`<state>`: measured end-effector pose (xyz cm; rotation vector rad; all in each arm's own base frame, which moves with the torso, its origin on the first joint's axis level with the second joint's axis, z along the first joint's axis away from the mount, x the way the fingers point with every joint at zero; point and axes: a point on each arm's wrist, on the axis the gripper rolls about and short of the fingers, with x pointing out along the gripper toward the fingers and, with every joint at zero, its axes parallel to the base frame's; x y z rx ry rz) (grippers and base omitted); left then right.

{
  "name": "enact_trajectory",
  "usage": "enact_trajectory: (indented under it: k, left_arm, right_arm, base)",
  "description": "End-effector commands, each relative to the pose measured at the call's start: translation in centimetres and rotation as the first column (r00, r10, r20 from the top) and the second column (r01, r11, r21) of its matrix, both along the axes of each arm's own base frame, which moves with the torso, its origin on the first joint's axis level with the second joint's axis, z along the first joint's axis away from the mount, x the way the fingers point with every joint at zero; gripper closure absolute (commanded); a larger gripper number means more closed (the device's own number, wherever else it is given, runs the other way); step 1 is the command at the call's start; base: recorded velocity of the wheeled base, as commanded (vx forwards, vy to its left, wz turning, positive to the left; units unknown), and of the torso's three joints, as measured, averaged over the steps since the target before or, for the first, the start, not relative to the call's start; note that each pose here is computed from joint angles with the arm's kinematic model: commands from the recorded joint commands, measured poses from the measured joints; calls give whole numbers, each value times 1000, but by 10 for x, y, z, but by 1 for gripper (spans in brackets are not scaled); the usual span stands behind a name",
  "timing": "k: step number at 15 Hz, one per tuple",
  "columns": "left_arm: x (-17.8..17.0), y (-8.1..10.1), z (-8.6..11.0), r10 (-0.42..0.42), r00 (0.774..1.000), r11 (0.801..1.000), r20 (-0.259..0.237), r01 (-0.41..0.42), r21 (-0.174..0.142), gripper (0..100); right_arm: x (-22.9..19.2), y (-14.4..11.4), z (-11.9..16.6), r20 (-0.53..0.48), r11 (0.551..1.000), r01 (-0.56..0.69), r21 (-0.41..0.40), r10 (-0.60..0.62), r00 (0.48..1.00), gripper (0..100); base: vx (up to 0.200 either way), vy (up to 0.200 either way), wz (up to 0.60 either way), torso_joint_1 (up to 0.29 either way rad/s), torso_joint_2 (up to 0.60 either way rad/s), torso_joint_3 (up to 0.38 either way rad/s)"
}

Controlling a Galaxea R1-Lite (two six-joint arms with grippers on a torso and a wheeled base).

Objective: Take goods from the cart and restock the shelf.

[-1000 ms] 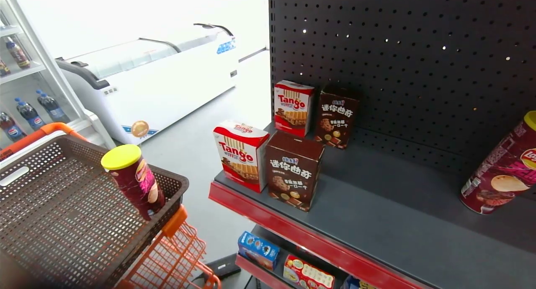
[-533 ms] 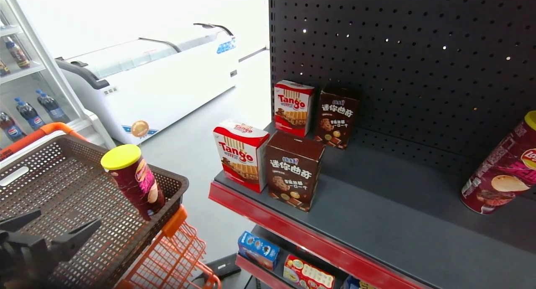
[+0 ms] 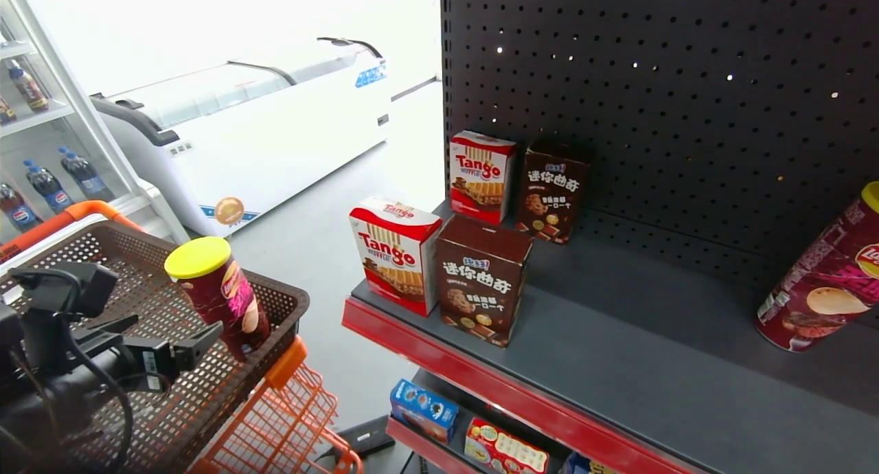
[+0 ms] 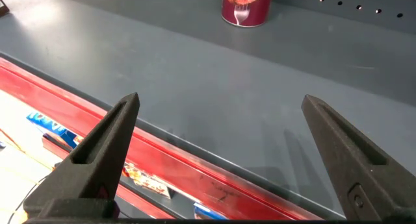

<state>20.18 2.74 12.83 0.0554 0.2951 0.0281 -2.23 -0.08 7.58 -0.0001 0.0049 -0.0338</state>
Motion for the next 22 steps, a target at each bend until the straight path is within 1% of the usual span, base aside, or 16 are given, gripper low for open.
enact_trajectory:
  k: [1, 2, 3, 5, 6, 8, 11, 13, 14, 15, 16, 17, 19, 20, 22]
  left_arm:
    - [34, 5, -21, 2, 999, 1000, -47, -2, -6, 0]
    - [41, 6, -22, 2, 999, 1000, -38, -2, -3, 0]
    - [58, 9, -22, 21, 1000, 1000, -6, -21, 7, 0]
    - [73, 10, -22, 18, 1000, 1000, 23, -18, 10, 0]
    - [77, 11, -25, 16, 1000, 1000, 18, -16, 12, 0]
    - [83, 11, -30, 11, 1000, 1000, 15, -12, 27, 0]
    - [92, 12, -38, 14, 1000, 1000, 0, -14, 16, 0]
    - [102, 12, -40, 12, 1000, 1000, 24, -13, 14, 0]
    - [108, 12, -41, 11, 999, 1000, 52, -11, 13, 0]
    - [111, 12, -42, 9, 998, 1000, 55, -10, 12, 0]
    - [112, 10, -43, 4, 998, 1000, 66, -4, -1, 100]
    - [113, 9, -43, 2, 998, 1000, 68, -2, -5, 100]
    - [112, 6, -42, -7, 997, 1000, 72, 7, -3, 100]
    - [111, 1, -38, -21, 996, 1000, 83, 21, -3, 100]
    - [105, -4, -25, -36, 992, 999, 121, 36, 7, 100]
  right_arm:
    - [0, 0, 0, -1, 1000, 0, 0, 0, 1000, 0]
    - [0, 0, 0, -1, 1000, 0, 0, 0, 1000, 0]
    - [0, 0, 0, -1, 1000, 0, 0, 0, 1000, 0]
    - [0, 0, 0, -1, 1000, 0, 2, 0, 1000, 0]
    - [0, 0, 0, -1, 1000, 0, 0, 0, 1000, 0]
    - [0, 0, 0, -1, 1000, 0, 0, 0, 1000, 0]
    - [0, 0, 0, -1, 1000, 0, 0, 0, 1000, 0]
    - [0, 0, 0, -1, 1000, 0, 0, 0, 1000, 0]
    - [0, 0, 0, -1, 1000, 0, 0, 0, 1000, 0]
    - [0, 0, 0, -1, 1000, 0, 0, 0, 1000, 0]
    - [0, 0, 0, -1, 1000, 0, 0, 0, 1000, 0]
    - [0, 0, 0, -1, 1000, 0, 0, 0, 1000, 0]
    - [0, 0, 0, -1, 1000, 0, 0, 0, 1000, 0]
    - [0, 0, 0, -1, 1000, 0, 0, 0, 1000, 0]
    - [0, 0, 0, -1, 1000, 0, 0, 0, 1000, 0]
  base:
    - [0, 0, 0, 0, 0, 0]
    - [0, 0, 0, 0, 0, 0]
    - [0, 0, 0, 0, 0, 0]
    - [0, 0, 0, 0, 0, 0]
    - [0, 0, 0, 0, 0, 0]
    - [0, 0, 0, 0, 0, 0]
    - [0, 0, 0, 0, 0, 0]
    - [0, 0, 0, 0, 0, 0]
    - [0, 0, 0, 0, 0, 0]
    - [0, 0, 0, 0, 0, 0]
    - [0, 0, 0, 0, 0, 0]
    - [0, 0, 0, 0, 0, 0]
    - [0, 0, 0, 0, 0, 0]
    - [0, 0, 0, 0, 0, 0]
    - [0, 0, 0, 0, 0, 0]
